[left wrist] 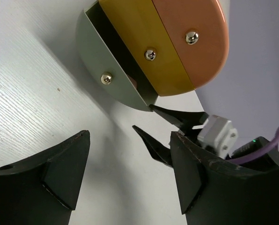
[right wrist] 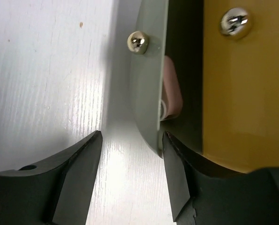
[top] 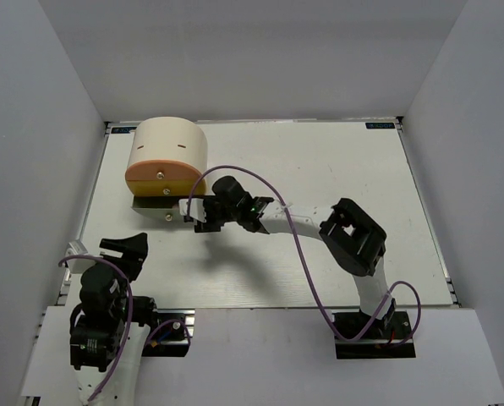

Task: Sort the stationery into containers
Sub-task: Place the stationery into the container, then close the drawer

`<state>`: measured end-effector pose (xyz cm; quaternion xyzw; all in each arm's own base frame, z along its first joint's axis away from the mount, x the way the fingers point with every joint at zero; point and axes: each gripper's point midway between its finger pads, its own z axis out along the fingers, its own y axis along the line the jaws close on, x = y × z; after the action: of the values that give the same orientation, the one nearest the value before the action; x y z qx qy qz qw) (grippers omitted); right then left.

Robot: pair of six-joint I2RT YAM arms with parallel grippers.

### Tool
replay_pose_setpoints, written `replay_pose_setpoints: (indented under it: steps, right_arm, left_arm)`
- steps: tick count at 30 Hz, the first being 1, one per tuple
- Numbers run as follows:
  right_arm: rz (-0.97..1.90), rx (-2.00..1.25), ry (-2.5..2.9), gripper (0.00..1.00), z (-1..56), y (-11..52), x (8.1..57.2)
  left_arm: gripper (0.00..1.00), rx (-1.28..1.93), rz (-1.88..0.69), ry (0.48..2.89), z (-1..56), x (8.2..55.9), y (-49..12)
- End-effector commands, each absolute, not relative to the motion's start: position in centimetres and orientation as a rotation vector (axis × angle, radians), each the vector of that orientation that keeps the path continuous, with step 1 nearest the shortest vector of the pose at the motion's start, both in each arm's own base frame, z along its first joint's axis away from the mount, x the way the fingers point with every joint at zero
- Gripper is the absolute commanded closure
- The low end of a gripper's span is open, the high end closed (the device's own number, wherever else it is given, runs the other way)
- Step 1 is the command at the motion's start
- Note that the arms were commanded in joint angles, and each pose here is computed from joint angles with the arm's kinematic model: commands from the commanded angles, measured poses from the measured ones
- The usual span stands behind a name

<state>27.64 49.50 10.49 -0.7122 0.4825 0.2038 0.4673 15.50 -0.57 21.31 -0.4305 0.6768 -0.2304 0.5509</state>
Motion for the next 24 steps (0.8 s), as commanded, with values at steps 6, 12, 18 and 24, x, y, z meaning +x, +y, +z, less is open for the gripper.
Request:
replay_pose_setpoints:
  steps: [6, 12, 18, 24]
  right_arm:
    - [0.545, -1.539, 1.113, 0.63, 20.5, 48.7, 27.7]
    - [0.559, -1.425, 1.235, 0.83, 22.2, 45.4, 28.8]
    - [0.516, -1.341, 1.397, 1.00, 20.7, 40.3, 31.2]
    - [0.475, -1.267, 1.509, 0.70, 19.7, 34.8, 32.2]
  left_arm:
    - [0.32, -0.985, -0.641, 1.778, 18.9, 18.8, -3.6]
    - [0.59, -1.121, -0.814, 1.788, 16.5, 21.4, -5.7]
    - [0.72, -1.376, -1.047, 1.679, 13.3, 23.9, -7.1]
    - [0.57, -1.499, -1.151, 1.498, 9.8, 25.2, -6.4]
